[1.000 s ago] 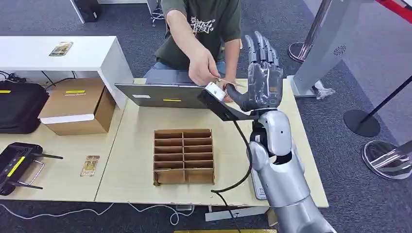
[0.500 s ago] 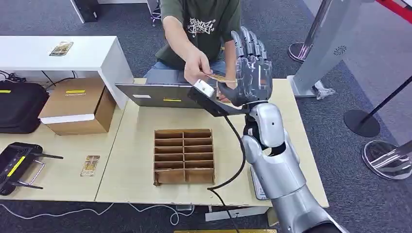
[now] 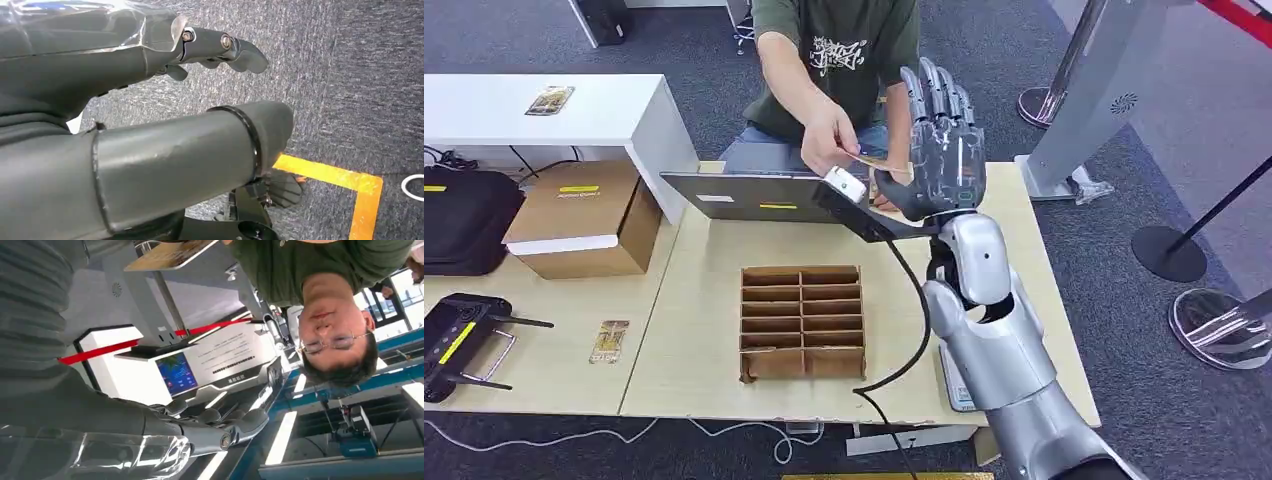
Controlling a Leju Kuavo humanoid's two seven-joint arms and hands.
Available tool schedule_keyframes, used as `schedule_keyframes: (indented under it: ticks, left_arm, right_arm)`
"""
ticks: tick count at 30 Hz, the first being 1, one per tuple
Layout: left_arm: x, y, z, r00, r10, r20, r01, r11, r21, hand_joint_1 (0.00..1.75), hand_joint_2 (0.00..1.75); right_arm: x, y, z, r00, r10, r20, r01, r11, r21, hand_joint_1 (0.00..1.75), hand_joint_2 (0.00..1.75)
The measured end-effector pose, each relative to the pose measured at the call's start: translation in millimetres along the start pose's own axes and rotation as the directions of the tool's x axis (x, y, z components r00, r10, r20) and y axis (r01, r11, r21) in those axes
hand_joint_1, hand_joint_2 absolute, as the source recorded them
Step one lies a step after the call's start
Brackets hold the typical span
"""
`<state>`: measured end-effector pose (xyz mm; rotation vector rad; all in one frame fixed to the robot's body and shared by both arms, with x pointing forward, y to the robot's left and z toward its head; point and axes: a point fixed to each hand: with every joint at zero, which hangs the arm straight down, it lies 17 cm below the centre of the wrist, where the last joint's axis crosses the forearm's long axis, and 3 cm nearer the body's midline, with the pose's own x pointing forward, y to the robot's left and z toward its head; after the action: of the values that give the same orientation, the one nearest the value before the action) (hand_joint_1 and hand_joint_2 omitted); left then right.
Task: Pass the card to the sensor for recognition and then transmit it.
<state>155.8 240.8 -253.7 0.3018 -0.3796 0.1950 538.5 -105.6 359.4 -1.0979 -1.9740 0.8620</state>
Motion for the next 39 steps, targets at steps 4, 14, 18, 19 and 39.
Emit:
schedule_keyframes:
  ticks: [4,14,18,19,39]
  left_arm:
    - [0,0,0,1.0,-0.003,0.002,0.003,1.0,0.0,0.0,0.0]
    - [-1,-1,1,1.0,0.0,0.003,0.0,1.0,-0.001,0.0,0.0]
    - [0,-2,2,1.0,-0.003,0.015,0.002,1.0,0.011,0.0,0.0]
    - [0,-3,3,1.0,-0.003,0.012,0.003,1.0,0.004,0.0,0.0]
    - [1,-9,6,1.0,0.008,0.019,-0.008,1.0,0.003,0.0,0.0]
  right_arm:
    - [0,1,0,1.0,0.003,0.002,-0.003,1.0,0.004,1.73,1.75]
    - [0,1,1,1.0,0.011,0.006,-0.011,1.0,0.007,1.62,1.75]
    - [-2,1,1,1.0,0.015,0.007,-0.015,1.0,0.007,1.59,1.75]
    - [-2,1,2,1.0,0.017,0.008,-0.017,1.0,0.006,1.55,1.75]
    - [-2,8,4,0.999,-0.035,0.005,0.035,0.998,0.046,1.71,1.75]
